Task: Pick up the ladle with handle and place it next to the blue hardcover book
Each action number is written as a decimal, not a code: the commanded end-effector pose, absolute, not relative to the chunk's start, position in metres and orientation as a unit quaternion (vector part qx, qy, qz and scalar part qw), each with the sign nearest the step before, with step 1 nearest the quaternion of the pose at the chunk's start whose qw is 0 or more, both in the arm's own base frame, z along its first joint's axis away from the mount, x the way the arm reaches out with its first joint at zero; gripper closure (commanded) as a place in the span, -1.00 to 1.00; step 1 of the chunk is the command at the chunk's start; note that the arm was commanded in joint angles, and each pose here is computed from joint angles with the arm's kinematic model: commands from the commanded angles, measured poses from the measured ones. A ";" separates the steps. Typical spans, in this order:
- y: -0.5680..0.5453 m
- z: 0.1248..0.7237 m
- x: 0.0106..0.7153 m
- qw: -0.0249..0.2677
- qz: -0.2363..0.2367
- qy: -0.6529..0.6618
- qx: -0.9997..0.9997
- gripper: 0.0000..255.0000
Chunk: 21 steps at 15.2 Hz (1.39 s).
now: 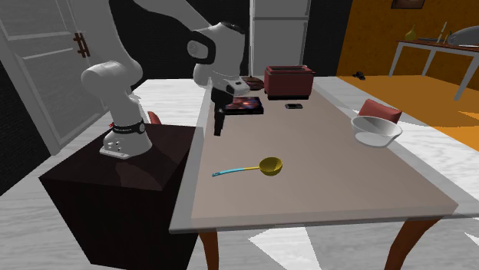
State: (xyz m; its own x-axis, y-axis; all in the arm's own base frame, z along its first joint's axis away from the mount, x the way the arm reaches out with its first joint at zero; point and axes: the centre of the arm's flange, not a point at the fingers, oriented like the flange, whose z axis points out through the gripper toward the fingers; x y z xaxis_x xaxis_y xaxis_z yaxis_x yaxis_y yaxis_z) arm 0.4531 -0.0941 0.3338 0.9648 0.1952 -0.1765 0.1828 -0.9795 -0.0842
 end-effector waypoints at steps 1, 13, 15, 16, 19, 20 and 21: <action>-0.104 0.314 0.468 0.034 0.090 -0.099 -0.990 -1.00; -0.153 0.216 0.539 0.038 0.084 -0.113 -0.989 -1.00; -0.152 0.206 0.537 0.038 0.084 -0.113 -0.989 -1.00; -0.152 0.201 0.536 0.038 0.084 -0.113 -0.989 -1.00; -0.151 0.188 0.534 0.038 0.084 -0.113 -0.989 -1.00; -0.151 0.188 0.534 0.038 0.084 -0.113 -0.989 -1.00; -0.151 0.188 0.534 0.038 0.084 -0.113 -0.989 -1.00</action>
State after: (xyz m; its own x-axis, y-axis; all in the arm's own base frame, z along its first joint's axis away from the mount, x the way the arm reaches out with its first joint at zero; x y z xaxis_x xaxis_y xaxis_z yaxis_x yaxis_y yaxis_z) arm 0.5343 -0.1510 0.1887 0.9604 0.2301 -0.1574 0.2173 -0.9715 -0.0945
